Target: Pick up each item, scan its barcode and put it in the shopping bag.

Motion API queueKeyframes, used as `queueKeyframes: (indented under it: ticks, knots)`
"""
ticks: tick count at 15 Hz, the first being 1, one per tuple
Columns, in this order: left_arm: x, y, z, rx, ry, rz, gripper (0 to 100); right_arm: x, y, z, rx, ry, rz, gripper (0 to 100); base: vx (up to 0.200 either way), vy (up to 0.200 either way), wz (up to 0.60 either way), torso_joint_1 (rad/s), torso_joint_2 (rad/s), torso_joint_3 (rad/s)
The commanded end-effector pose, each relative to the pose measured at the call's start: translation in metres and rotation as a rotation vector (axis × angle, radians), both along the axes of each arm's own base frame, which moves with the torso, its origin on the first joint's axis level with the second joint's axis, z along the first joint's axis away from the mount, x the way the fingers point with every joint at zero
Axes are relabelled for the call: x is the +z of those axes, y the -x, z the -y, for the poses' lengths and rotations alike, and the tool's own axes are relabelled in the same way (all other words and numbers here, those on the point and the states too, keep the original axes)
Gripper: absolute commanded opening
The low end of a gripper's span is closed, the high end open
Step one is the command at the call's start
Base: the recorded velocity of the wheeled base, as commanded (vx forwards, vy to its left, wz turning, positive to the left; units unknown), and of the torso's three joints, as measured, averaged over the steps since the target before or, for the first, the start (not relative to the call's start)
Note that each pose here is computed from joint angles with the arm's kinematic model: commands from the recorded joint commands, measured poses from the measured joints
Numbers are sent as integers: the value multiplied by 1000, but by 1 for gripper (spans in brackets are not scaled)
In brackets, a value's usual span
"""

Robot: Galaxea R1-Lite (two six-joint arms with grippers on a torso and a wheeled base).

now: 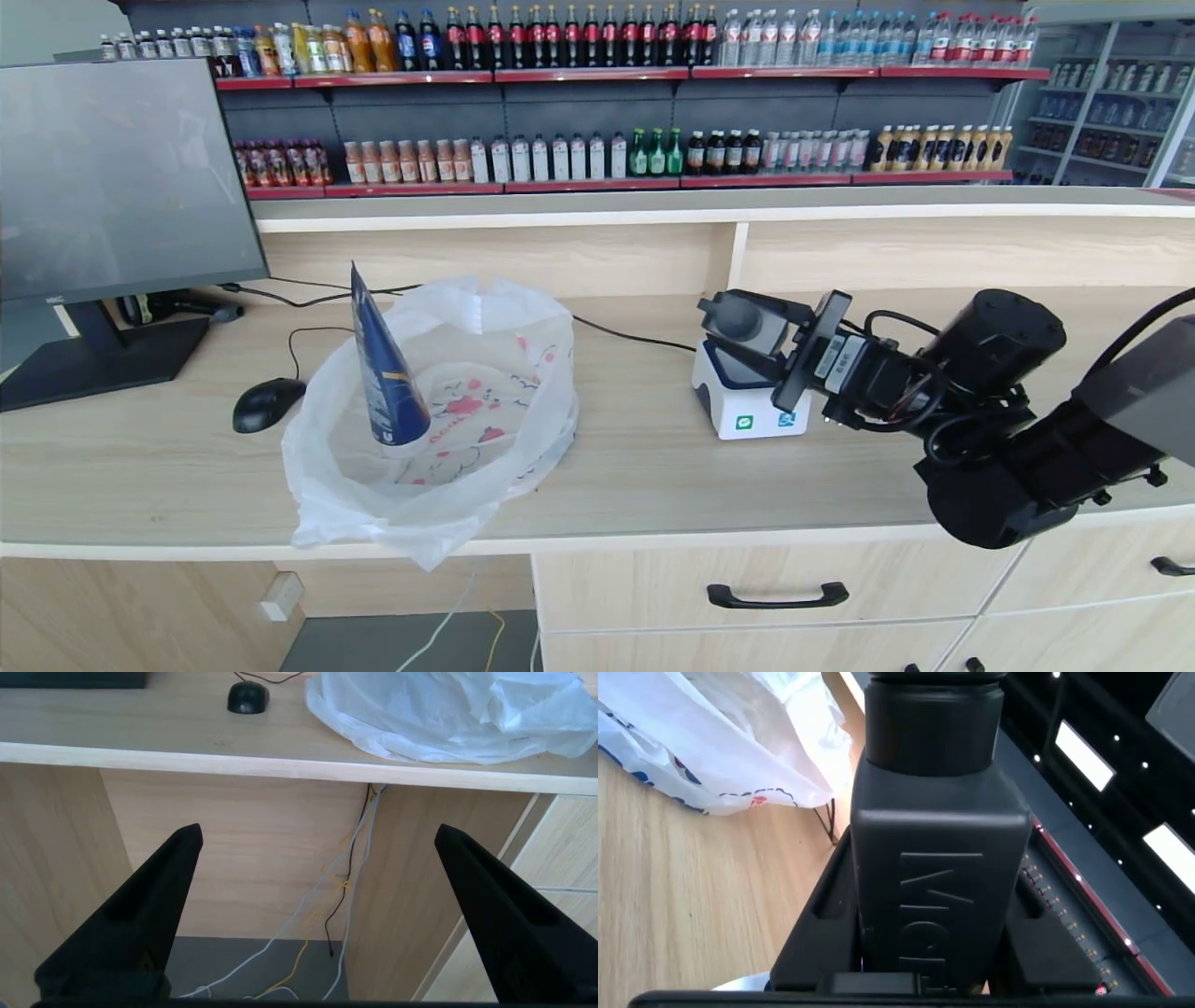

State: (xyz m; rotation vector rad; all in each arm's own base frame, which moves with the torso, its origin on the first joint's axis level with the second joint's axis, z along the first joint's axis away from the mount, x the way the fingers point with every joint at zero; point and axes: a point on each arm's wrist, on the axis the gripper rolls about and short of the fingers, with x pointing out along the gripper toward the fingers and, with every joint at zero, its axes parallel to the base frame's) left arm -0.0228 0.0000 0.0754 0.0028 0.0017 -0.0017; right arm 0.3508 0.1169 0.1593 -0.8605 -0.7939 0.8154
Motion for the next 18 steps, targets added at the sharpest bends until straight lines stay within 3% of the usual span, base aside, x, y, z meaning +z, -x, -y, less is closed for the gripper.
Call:
queueKeyframes:
  ticks: [1, 18]
  knots:
    - [0, 0, 0, 0, 0, 0, 100, 1, -5, 4, 5, 2, 9, 0, 0, 0, 0, 0, 0, 0]
    - [0, 0, 0, 0, 0, 2, 100, -21, -15, 2, 22, 35, -16, 0, 0, 0, 0, 0, 0, 0]
